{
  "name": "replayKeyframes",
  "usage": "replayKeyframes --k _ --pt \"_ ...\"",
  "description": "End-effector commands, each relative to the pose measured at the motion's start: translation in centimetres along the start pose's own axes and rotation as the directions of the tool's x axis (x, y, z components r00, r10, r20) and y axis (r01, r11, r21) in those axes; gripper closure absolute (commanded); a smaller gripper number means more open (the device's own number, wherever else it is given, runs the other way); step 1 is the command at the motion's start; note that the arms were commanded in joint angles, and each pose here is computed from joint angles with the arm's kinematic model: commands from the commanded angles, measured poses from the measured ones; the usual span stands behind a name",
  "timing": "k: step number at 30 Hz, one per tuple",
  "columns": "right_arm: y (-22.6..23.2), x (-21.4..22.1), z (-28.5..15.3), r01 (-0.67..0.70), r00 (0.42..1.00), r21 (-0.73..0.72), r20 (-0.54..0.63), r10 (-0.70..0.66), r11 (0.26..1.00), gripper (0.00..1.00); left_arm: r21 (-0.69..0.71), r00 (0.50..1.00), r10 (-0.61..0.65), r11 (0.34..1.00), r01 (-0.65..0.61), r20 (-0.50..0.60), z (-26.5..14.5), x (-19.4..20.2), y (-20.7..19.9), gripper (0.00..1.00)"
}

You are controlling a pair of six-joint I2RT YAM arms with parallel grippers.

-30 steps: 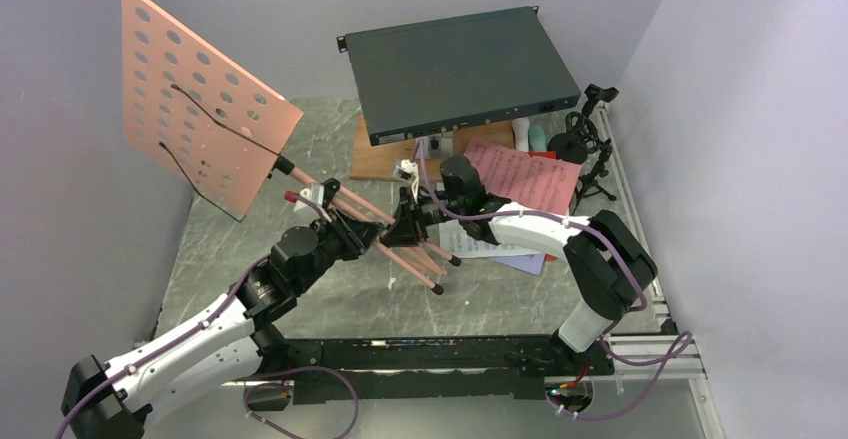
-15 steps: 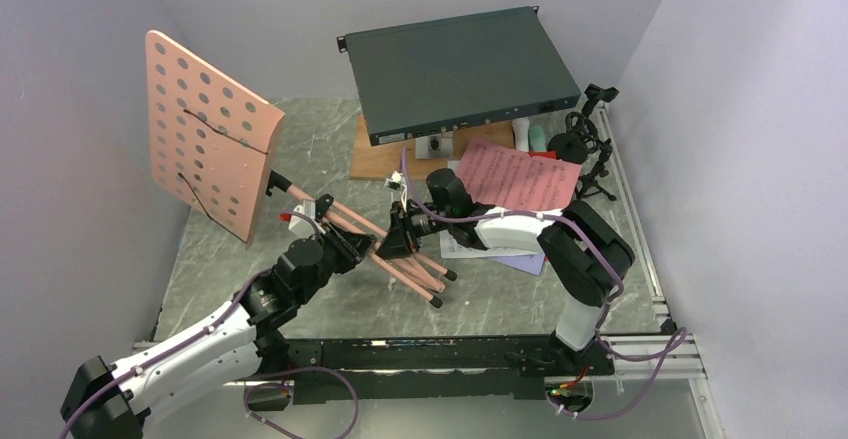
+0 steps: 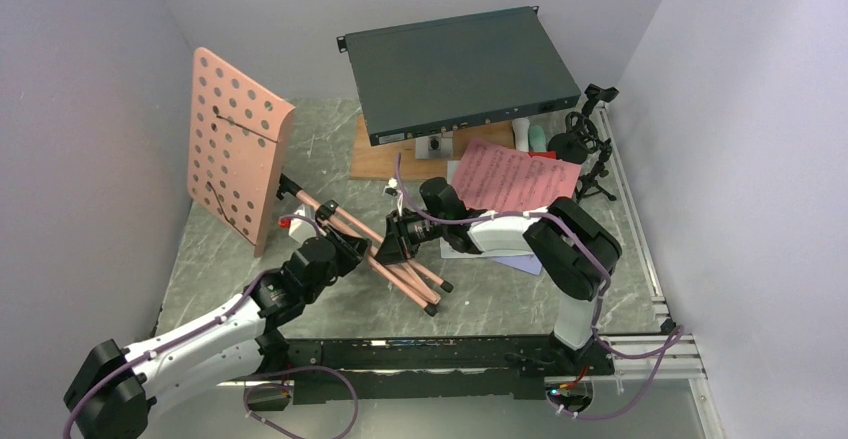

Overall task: Pack up the instrument practice props
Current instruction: Place the music stand at the center of the board.

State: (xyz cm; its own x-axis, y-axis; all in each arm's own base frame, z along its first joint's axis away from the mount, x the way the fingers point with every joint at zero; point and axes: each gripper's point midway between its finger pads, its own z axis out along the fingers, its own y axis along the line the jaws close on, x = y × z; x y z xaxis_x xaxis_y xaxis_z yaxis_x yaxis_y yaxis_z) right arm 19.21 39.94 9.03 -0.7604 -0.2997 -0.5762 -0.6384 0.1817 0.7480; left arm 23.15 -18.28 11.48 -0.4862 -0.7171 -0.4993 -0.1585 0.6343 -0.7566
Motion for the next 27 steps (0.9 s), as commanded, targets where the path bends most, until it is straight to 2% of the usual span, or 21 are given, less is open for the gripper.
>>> replayKeyframes --k 1,4,13,21,27 --pt "-0.3 -1.5 -0.5 0.072 0.997 -0.009 0.030 -0.072 0.997 1.00 -0.156 0.962 0.097 0.986 -0.058 0.256 0.1 -5.8 1.5 1.00" --pt "-0.8 -1.4 -0.4 0.058 0.998 0.013 0.024 -0.058 0.998 0.91 -0.159 0.962 0.087 0.986 -0.046 0.259 0.0 -5.9 1.5 1.00" --pt "-2.0 -1.3 -0.6 0.063 0.998 0.058 0.014 -0.064 0.996 0.82 -0.208 0.964 0.109 0.976 -0.058 0.243 1.0 -5.1 2.7 1.00" --pt "-3.2 -1.2 -0.8 0.063 0.998 0.098 0.012 -0.065 0.993 0.70 -0.210 0.969 0.093 0.977 -0.045 0.228 1.8 -4.5 3.0 1.00" --pt "-3.1 -1.2 -0.9 0.053 0.998 0.102 0.017 -0.055 0.993 0.55 -0.205 0.973 0.053 0.979 -0.006 0.226 2.2 -4.1 3.1 1.00"
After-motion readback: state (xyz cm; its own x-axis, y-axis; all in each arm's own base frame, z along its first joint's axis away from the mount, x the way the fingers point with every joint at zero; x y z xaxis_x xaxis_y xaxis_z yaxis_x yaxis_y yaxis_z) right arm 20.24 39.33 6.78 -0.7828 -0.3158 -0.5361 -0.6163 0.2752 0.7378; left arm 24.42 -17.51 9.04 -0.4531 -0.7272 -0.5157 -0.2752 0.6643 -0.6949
